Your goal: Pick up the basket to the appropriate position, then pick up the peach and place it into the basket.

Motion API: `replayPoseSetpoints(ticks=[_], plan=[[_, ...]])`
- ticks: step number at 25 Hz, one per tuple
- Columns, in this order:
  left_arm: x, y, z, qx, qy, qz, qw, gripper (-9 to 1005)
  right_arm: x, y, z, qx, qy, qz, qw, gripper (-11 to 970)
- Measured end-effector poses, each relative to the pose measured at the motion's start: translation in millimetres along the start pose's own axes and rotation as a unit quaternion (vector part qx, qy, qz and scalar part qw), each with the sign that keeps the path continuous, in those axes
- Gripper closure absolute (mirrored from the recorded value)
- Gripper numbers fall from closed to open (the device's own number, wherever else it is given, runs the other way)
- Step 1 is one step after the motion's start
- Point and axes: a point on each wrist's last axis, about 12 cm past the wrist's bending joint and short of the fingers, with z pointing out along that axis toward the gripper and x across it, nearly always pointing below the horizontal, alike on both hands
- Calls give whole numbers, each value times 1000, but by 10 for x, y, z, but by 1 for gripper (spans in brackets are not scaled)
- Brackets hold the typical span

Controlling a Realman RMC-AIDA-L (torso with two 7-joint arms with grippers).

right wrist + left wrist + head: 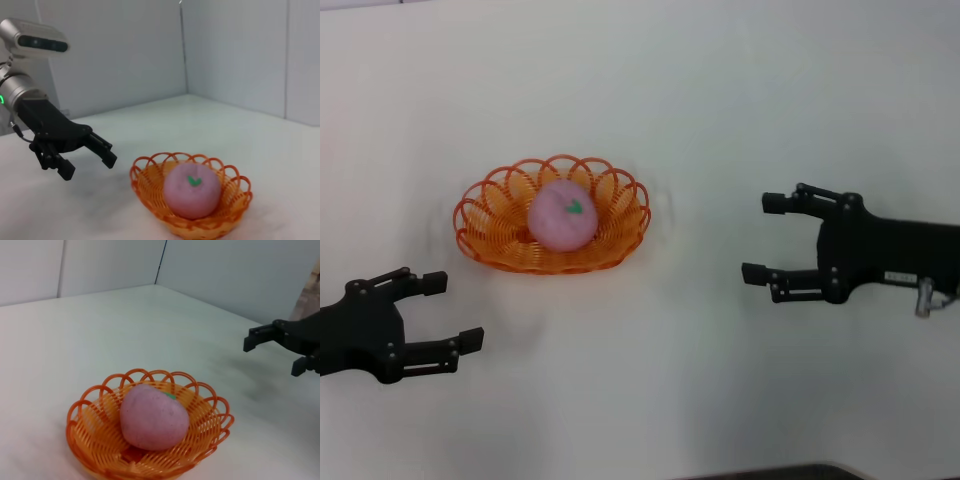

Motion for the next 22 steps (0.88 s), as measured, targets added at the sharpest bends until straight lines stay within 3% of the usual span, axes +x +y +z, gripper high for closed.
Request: replayPoseSetpoints(ticks=[6,22], plan=[[16,0,-5,-3,1,-2,1000,76,181,107,31,13,-4,-4,1000,4],[37,-11,6,-4,0,-6,1000,76,221,125,130,4,10,1,1000,4]])
